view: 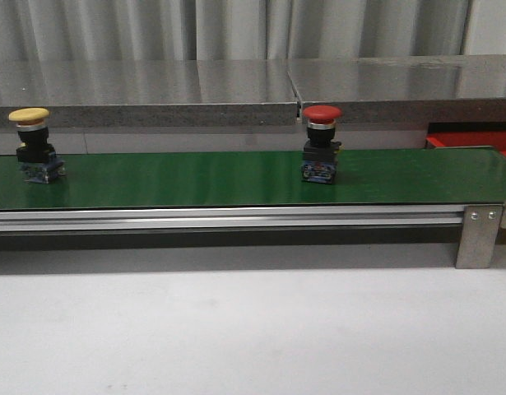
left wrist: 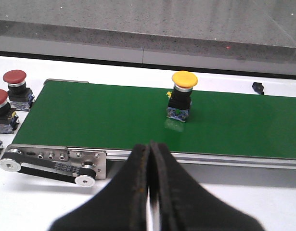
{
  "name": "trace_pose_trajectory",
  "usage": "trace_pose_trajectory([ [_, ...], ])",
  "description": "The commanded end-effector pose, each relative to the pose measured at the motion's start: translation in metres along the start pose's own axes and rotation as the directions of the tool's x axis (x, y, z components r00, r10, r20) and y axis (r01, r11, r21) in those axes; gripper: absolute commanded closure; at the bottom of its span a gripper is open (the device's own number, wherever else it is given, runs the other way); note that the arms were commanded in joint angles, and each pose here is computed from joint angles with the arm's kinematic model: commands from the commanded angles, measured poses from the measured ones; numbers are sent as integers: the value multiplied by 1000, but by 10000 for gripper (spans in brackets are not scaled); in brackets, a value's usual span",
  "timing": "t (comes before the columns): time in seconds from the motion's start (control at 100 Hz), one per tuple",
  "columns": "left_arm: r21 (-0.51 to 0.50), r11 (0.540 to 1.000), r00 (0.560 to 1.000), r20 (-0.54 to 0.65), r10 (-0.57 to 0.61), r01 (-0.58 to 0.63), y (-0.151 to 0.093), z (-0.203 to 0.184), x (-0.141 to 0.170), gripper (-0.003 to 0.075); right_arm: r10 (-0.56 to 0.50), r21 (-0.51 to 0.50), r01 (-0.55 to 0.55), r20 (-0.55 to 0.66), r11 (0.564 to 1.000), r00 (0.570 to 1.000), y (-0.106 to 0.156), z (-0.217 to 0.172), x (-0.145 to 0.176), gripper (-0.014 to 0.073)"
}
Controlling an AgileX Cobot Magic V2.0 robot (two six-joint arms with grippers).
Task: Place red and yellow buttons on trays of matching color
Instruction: 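Reach the right gripper down and grasp the red button at the belt end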
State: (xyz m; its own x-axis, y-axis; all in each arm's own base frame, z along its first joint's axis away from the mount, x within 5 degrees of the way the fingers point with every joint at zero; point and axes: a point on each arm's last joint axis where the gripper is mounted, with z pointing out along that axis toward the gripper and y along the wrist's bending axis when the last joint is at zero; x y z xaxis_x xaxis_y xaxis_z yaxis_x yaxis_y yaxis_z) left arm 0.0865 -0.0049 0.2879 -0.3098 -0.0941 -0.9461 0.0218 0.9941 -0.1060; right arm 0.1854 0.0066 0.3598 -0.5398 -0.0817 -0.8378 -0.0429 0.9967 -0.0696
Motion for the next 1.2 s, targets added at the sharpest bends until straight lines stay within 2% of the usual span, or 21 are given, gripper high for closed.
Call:
trace_pose_trajectory([
  [0.0, 29, 1000, 995, 98, -13, 11, -3, -3, -15, 739, 0, -3, 0, 88, 1000, 996, 1, 8, -18, 661],
  [0.09, 29, 1000, 995, 98, -13, 11, -3, -3, -15, 739, -2, -6, 2, 52, 1000, 999, 1, 21, -17, 643],
  [0.16, 29, 1000, 995, 98, -13, 11, -3, -3, -15, 739, -3, -7, 3, 24, 1000, 1000, 2, 30, -15, 565],
  [0.26, 29, 1000, 995, 98, -13, 11, -3, -3, -15, 739, -4, -8, 4, -6, 1000, 1000, 2, 37, -13, 363],
  [0.38, 29, 1000, 995, 98, -13, 11, -3, -3, -15, 739, -3, -10, 2, -19, 1000, 1000, 3, 38, -12, 65],
  [0.48, 29, 1000, 995, 98, -13, 11, -3, -3, -15, 739, 1, -12, -1, -19, 1000, 1000, 3, 38, -12, -63],
  [0.76, 29, 1000, 995, 98, -13, 11, -3, -3, -15, 739, 32, -41, -35, -74, 999, 997, 7, 56, -10, -68],
  [0.96, 29, 1000, 995, 98, -13, 11, -3, -3, -15, 739, -35, -96, 20, -151, 995, 988, 17, 84, -18, -68],
  [1.19, 29, 1000, 995, 98, -13, 11, -3, -3, -15, 739, -110, -172, 77, -190, 982, 976, 43, 120, -29, -68],
])
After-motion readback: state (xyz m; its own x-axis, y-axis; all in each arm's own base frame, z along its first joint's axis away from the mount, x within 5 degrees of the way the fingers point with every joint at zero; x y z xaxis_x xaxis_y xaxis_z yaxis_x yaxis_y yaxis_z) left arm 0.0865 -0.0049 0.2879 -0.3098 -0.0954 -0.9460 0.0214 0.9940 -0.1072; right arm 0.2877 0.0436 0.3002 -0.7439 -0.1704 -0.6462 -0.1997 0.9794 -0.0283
